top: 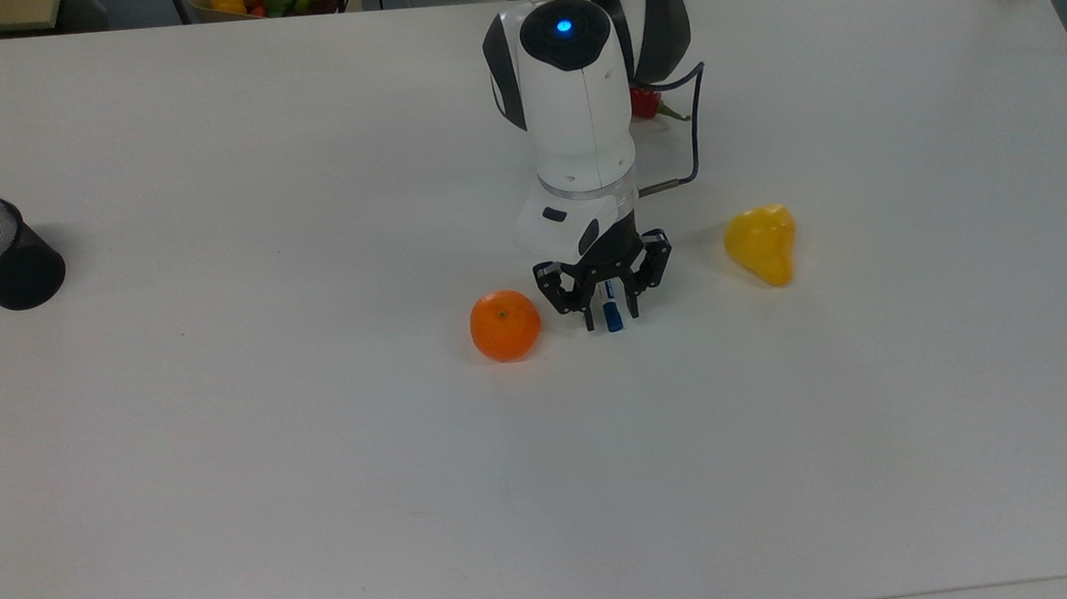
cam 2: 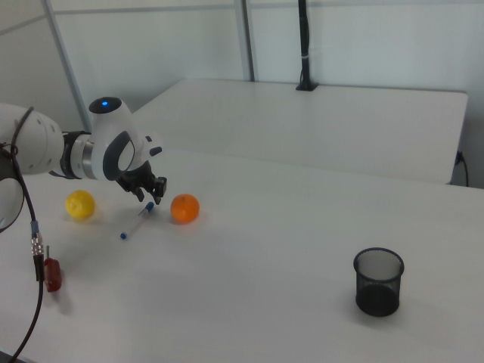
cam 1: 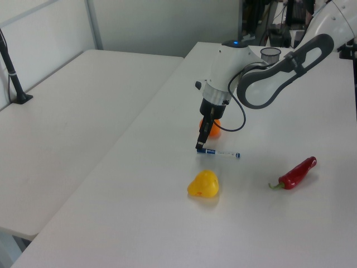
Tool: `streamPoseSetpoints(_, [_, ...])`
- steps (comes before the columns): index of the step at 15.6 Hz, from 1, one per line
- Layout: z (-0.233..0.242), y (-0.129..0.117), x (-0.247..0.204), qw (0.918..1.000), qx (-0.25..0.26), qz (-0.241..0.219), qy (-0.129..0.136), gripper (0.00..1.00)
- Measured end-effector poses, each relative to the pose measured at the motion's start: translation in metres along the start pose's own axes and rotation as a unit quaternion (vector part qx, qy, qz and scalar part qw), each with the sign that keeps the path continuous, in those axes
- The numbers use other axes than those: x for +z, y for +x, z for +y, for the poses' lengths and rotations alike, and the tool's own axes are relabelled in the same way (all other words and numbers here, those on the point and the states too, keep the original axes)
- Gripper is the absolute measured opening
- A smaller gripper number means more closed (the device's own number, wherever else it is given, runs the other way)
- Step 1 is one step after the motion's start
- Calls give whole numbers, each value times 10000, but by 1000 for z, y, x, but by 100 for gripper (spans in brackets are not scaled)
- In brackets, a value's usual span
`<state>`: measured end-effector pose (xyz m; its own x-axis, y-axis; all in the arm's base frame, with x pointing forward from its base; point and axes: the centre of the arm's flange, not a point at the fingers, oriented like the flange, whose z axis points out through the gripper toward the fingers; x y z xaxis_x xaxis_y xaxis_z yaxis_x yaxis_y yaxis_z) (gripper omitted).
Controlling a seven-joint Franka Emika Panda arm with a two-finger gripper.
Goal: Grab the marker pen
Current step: 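Open the gripper to release the marker onto the table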
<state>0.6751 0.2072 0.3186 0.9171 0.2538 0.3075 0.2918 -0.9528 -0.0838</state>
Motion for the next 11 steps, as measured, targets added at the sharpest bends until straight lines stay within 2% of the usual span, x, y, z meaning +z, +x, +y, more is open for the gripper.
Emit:
streamPoseSetpoints(5, [3, 0, 0, 10000, 2, 8, -18, 100])
streamPoseSetpoints(11, [11, 8, -12, 9999, 55, 135, -49, 100])
